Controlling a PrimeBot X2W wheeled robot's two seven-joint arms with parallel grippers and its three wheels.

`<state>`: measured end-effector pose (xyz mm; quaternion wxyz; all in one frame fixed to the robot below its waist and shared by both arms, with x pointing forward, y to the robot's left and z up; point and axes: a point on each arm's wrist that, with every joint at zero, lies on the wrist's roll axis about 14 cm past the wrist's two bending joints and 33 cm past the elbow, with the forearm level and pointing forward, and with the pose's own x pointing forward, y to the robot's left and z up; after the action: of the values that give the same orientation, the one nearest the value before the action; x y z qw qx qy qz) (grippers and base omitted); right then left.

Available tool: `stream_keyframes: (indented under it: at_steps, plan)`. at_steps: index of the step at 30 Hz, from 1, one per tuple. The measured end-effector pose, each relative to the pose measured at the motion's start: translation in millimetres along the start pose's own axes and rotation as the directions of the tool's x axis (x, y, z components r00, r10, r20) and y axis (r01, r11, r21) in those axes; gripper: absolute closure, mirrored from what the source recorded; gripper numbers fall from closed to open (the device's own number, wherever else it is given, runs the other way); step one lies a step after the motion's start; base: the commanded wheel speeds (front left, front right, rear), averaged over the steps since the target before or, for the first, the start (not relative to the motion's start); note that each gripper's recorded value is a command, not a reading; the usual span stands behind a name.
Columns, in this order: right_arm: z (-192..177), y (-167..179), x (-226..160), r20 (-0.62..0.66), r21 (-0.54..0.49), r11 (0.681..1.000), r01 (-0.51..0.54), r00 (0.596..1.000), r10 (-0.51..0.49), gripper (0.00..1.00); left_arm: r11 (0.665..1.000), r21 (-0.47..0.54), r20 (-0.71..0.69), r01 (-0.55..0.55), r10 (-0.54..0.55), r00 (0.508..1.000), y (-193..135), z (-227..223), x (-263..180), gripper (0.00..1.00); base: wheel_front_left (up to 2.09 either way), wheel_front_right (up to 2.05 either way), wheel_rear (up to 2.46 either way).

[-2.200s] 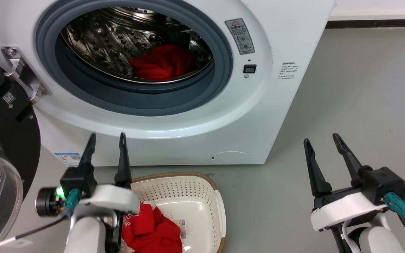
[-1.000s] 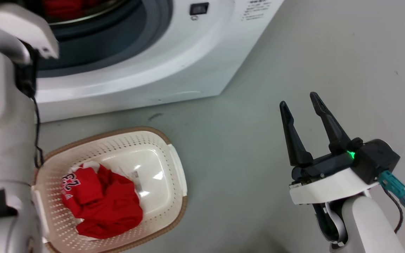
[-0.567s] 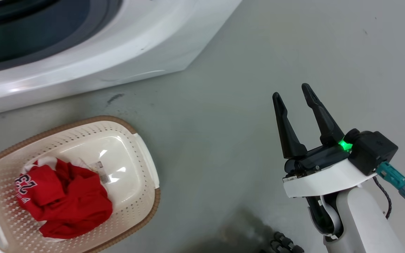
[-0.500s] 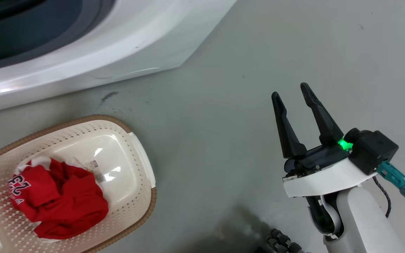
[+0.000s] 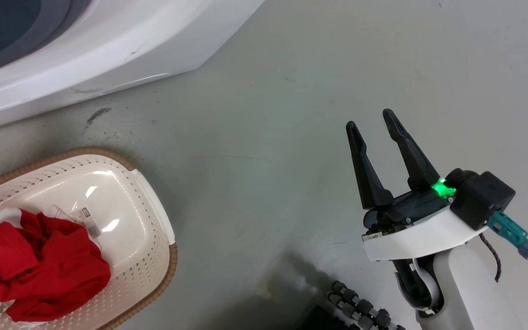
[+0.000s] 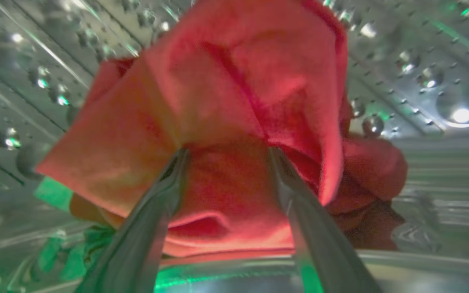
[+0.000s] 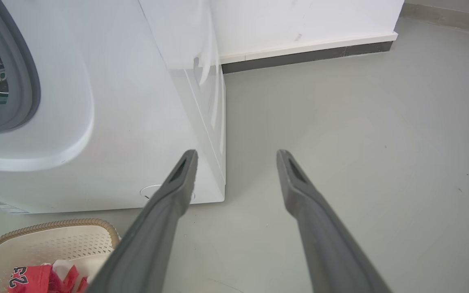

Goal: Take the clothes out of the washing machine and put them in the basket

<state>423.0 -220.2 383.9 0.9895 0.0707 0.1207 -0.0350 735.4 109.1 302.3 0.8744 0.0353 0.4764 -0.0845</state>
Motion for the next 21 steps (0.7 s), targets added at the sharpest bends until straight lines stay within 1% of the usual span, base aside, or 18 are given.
stream_keyframes:
  at_steps: [2,3,4,5,9,13,17,21]
  plan:
    - [-1,0,0,-0.004,0.0,1.0,0.0,1.0,0.0,0.0,1.0,-0.014,-0.045,-0.004,0.004,0.999,0,-7,2,0.0,0.0,0.0,0.0]
    - [-2,0,0,-0.006,0.001,1.0,0.0,1.0,0.0,0.0,1.0,-0.022,-0.06,-0.007,0.006,0.998,0,-9,3,0.12,0.0,0.0,0.0]
    - [-2,0,0,-0.006,0.003,1.0,0.001,1.0,0.0,0.0,1.0,-0.026,-0.062,-0.011,0.01,0.998,1,-9,2,0.62,0.0,0.0,0.0]
    - [-2,0,0,-0.007,0.003,1.0,0.0,1.0,0.0,0.0,0.999,-0.029,-0.052,-0.018,0.017,0.999,3,-7,2,1.0,0.0,0.0,0.0]
    - [-2,1,0,-0.005,0.005,1.0,-0.002,1.0,0.002,0.0,0.998,-0.03,0.001,-0.05,0.05,0.999,8,-2,-1,1.0,0.0,0.0,0.0]
    - [4,4,1,0.013,0.001,1.0,-0.014,1.0,0.014,0.0,0.996,-0.015,0.137,-0.084,0.085,0.987,12,16,-13,1.0,0.0,0.0,0.0]
    - [14,9,3,0.041,-0.009,0.999,-0.032,0.999,0.032,0.0,0.994,0.002,0.297,-0.109,0.103,0.949,15,32,-31,1.0,0.0,0.0,0.0]
    - [25,14,2,0.071,-0.019,0.999,-0.048,0.996,0.049,0.0,0.994,0.019,0.448,-0.104,0.084,0.89,8,44,-54,1.0,0.0,0.0,0.0]
